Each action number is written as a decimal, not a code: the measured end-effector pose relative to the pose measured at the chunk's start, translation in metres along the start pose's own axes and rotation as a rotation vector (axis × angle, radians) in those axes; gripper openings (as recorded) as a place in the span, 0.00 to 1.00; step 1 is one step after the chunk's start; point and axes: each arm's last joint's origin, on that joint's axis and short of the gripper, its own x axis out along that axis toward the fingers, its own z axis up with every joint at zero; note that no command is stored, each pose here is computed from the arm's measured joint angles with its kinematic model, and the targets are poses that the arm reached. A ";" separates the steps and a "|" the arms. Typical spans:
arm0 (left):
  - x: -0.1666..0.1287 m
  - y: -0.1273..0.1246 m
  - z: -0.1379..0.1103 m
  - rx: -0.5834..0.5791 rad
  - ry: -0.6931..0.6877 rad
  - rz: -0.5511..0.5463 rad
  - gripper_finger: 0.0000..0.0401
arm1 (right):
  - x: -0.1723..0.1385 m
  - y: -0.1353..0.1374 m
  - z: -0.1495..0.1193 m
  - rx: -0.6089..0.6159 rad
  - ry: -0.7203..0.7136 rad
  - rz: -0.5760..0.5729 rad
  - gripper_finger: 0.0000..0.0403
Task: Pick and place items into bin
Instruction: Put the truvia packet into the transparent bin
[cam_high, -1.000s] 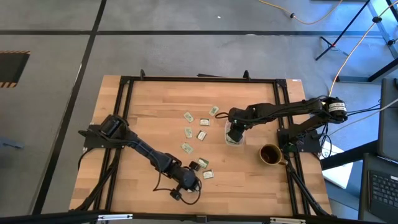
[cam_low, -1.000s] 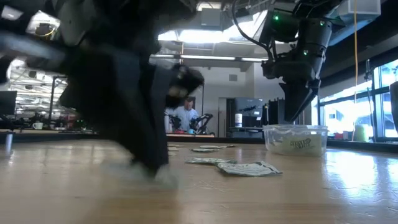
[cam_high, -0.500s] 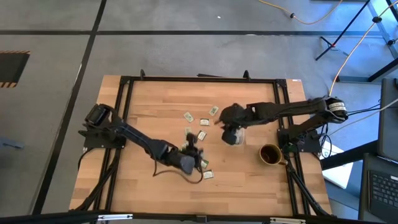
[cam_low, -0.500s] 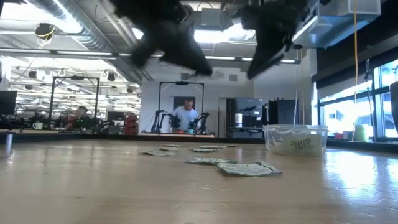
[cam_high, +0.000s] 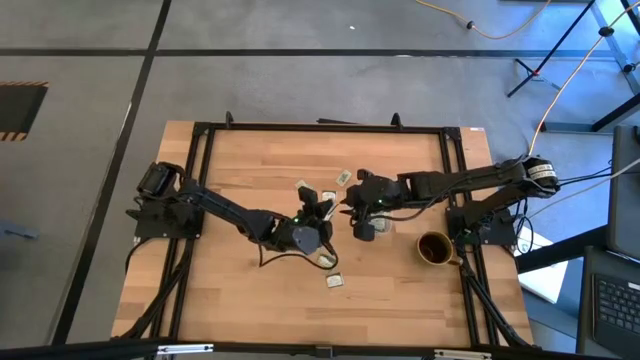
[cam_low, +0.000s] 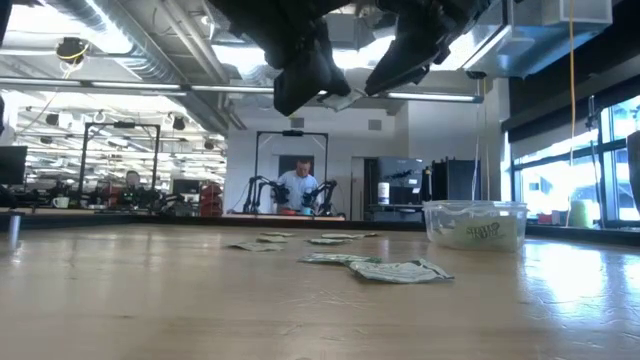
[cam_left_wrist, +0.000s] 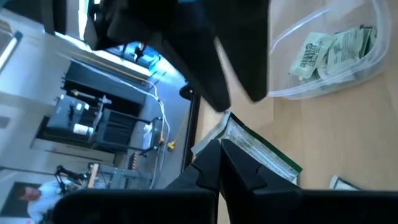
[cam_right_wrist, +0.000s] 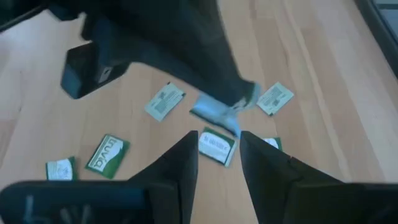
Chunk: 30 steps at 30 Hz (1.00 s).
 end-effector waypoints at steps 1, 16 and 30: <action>0.000 0.000 0.001 0.008 -0.005 0.002 0.01 | 0.000 0.000 0.000 0.001 -0.004 -0.001 0.30; -0.004 0.003 0.010 -0.002 -0.063 0.029 0.00 | 0.000 0.000 0.003 0.096 -0.037 0.002 0.30; -0.004 0.005 0.012 0.012 -0.074 0.040 0.01 | 0.000 0.000 0.003 0.134 -0.037 0.004 0.06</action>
